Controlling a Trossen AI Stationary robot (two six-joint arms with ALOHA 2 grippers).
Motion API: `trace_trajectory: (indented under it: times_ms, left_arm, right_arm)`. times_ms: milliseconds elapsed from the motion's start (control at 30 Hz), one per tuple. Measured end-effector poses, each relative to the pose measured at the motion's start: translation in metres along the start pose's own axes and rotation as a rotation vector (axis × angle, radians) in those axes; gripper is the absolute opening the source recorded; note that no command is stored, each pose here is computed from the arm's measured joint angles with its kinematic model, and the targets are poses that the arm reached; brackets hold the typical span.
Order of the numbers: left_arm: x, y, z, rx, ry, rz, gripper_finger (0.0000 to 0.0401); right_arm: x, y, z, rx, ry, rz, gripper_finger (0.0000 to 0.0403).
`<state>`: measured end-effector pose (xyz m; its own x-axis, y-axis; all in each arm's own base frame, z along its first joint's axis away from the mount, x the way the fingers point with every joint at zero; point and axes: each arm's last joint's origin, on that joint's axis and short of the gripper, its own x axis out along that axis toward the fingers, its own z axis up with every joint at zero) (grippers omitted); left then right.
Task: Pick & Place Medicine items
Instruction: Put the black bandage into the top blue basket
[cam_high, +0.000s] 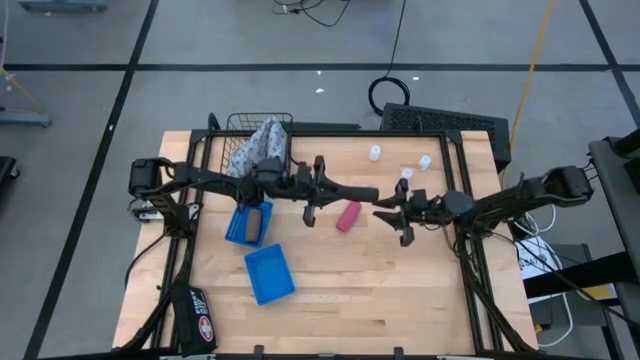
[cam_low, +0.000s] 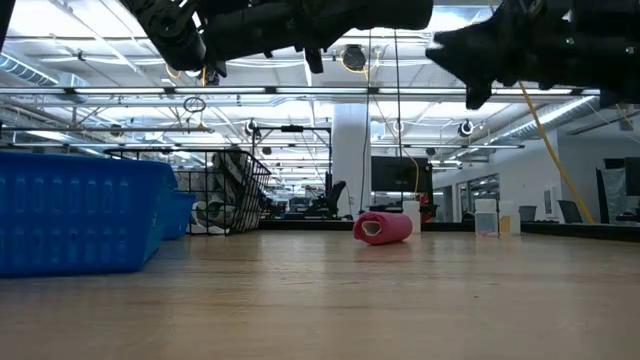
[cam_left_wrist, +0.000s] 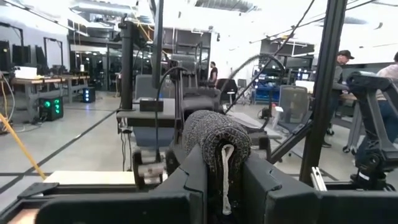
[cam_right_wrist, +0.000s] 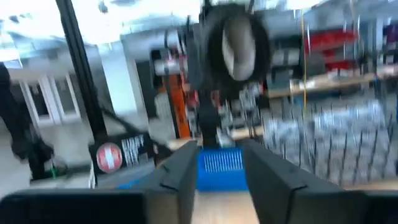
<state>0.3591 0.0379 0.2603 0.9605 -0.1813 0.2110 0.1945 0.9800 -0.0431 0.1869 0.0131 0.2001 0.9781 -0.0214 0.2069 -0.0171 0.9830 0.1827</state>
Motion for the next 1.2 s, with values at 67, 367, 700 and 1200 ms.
trace_trajectory:
  times_ms: [67,367,700,1200]
  left_arm:
    - [0.0,-0.001,0.0,-0.001,0.0,-0.003,0.0047]
    - [0.001,-0.002,-0.003,-0.013,0.03,-0.006,0.0047]
    - [0.001,-0.003,-0.005,-0.02,0.047,-0.007,0.0047]
    - [0.002,-0.008,-0.008,-0.119,0.08,-0.016,0.0076]
  right_arm:
    - [-0.003,-0.001,0.002,-0.012,-0.047,0.002,0.0149]
    - [0.007,0.002,0.02,-0.062,-0.13,0.008,0.028]
    - [0.025,0.003,0.028,-0.101,-0.055,-0.038,0.0232]
    - [0.025,0.002,0.023,-0.11,-0.003,-0.042,0.0036]
